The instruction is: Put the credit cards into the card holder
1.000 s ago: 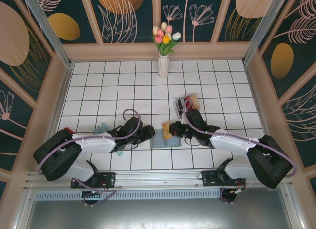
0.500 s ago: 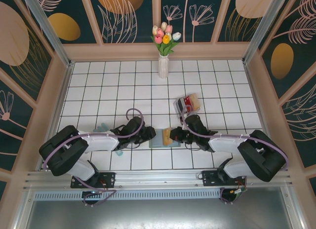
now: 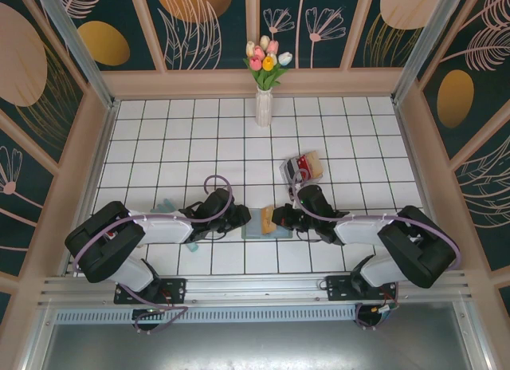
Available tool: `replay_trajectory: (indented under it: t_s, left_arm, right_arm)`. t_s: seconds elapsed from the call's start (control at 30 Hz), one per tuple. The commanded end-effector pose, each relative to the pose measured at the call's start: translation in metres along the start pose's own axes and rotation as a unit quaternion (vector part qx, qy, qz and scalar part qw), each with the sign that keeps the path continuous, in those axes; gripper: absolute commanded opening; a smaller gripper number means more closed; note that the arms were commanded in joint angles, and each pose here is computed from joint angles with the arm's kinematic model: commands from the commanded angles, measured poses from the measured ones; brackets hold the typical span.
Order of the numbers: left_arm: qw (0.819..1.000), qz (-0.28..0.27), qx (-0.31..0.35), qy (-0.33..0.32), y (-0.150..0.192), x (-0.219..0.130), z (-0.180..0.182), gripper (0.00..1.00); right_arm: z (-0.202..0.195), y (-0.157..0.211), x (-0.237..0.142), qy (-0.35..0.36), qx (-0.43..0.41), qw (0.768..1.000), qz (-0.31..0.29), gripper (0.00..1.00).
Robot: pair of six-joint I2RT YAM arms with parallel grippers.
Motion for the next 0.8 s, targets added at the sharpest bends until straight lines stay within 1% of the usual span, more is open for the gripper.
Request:
replay_trajectory:
  t_s: [0.0, 0.13, 0.27, 0.37, 0.53, 0.77]
  left_arm:
    - [1.000, 0.026, 0.002, -0.013, 0.011, 0.006, 0.008, 0.38]
    - [1.000, 0.029, 0.001, -0.011, 0.013, 0.006, 0.008, 0.37]
    - [1.000, 0.028, -0.003, -0.010, 0.013, 0.006, 0.009, 0.36]
    - [1.000, 0.028, -0.005, -0.010, 0.013, 0.006, 0.010, 0.35]
    - [0.999, 0.026, -0.013, -0.020, 0.014, 0.006, 0.015, 0.32]
    - [0.999, 0.022, -0.013, -0.037, 0.013, 0.006, 0.022, 0.30]
  right_arm:
    - [-0.005, 0.002, 0.007, 0.004, 0.012, 1.000, 0.002, 0.01]
    - [0.005, 0.003, 0.014, -0.018, 0.014, 1.000, 0.012, 0.01]
    - [0.014, 0.005, 0.018, -0.021, 0.010, 1.000, 0.013, 0.01]
    - [0.015, 0.009, 0.022, -0.021, 0.020, 0.999, 0.026, 0.02]
    - [0.008, 0.011, 0.018, 0.006, 0.020, 0.999, 0.028, 0.02]
    - [0.001, 0.017, 0.004, 0.021, 0.003, 0.999, 0.039, 0.02]
Point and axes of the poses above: each hand's point on the last joint's axis, 136 mm out from that joint toward the fingers, its own x axis out along the fingers, its own z axis along the line the jaws close on, y = z × x, the point moved 2 cm from there along -x, back along the fingers, and after that the axes turned 6 degrees about -x, right-handed, at the moved point
